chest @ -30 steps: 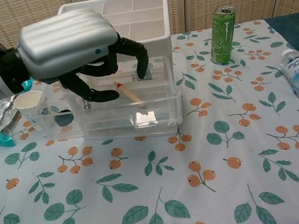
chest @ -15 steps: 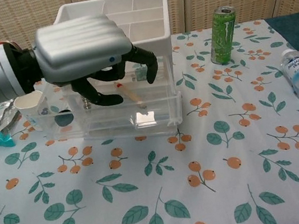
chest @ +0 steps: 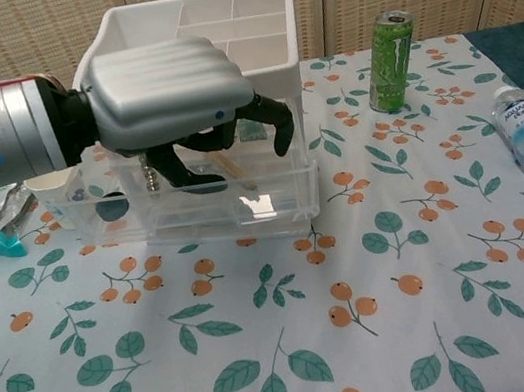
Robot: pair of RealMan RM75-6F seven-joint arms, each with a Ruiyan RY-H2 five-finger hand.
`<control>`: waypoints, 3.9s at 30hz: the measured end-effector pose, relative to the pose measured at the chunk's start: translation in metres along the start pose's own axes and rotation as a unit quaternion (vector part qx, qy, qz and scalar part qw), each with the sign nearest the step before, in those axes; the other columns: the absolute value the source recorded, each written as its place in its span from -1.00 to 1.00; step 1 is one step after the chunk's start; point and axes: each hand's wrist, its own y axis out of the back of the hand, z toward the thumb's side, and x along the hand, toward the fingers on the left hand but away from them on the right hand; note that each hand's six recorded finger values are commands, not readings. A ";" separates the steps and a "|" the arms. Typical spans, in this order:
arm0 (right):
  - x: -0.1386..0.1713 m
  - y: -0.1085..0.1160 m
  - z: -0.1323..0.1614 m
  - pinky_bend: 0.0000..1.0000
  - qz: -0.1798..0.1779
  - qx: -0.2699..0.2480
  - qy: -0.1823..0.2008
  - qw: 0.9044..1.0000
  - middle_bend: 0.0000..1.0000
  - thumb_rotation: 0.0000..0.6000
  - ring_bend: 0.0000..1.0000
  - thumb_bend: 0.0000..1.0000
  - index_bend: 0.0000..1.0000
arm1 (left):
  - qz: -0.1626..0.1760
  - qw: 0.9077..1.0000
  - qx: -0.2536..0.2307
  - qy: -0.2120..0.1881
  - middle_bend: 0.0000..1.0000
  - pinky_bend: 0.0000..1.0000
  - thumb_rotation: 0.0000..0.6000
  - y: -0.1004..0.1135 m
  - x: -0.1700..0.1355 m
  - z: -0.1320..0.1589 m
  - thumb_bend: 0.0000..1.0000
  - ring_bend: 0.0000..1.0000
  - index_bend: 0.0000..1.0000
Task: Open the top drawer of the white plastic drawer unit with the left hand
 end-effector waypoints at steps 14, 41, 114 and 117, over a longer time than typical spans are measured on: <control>0.000 -0.001 -0.002 -0.98 0.000 0.000 -0.002 1.000 -0.75 1.00 -0.82 -0.55 -0.89 | -0.025 1.000 0.019 0.001 1.00 1.00 1.00 -0.003 0.002 0.001 -0.48 1.00 -0.19; -0.001 -0.002 -0.003 -0.98 -0.001 -0.001 -0.004 1.000 -0.75 1.00 -0.82 -0.55 -0.89 | -0.045 0.999 0.020 0.009 1.00 1.00 1.00 -0.010 0.004 -0.002 -0.36 1.00 -0.07; 0.000 -0.008 0.004 -0.98 0.003 -0.011 0.003 1.000 -0.75 1.00 -0.81 -0.55 -0.89 | 0.028 0.994 -0.056 0.087 1.00 1.00 1.00 0.026 -0.079 -0.028 -0.17 1.00 0.05; -0.001 -0.009 0.004 -0.98 0.003 -0.012 0.004 1.000 -0.75 1.00 -0.81 -0.55 -0.89 | 0.030 0.992 -0.061 0.107 1.00 1.00 1.00 0.026 -0.089 -0.035 -0.18 1.00 0.04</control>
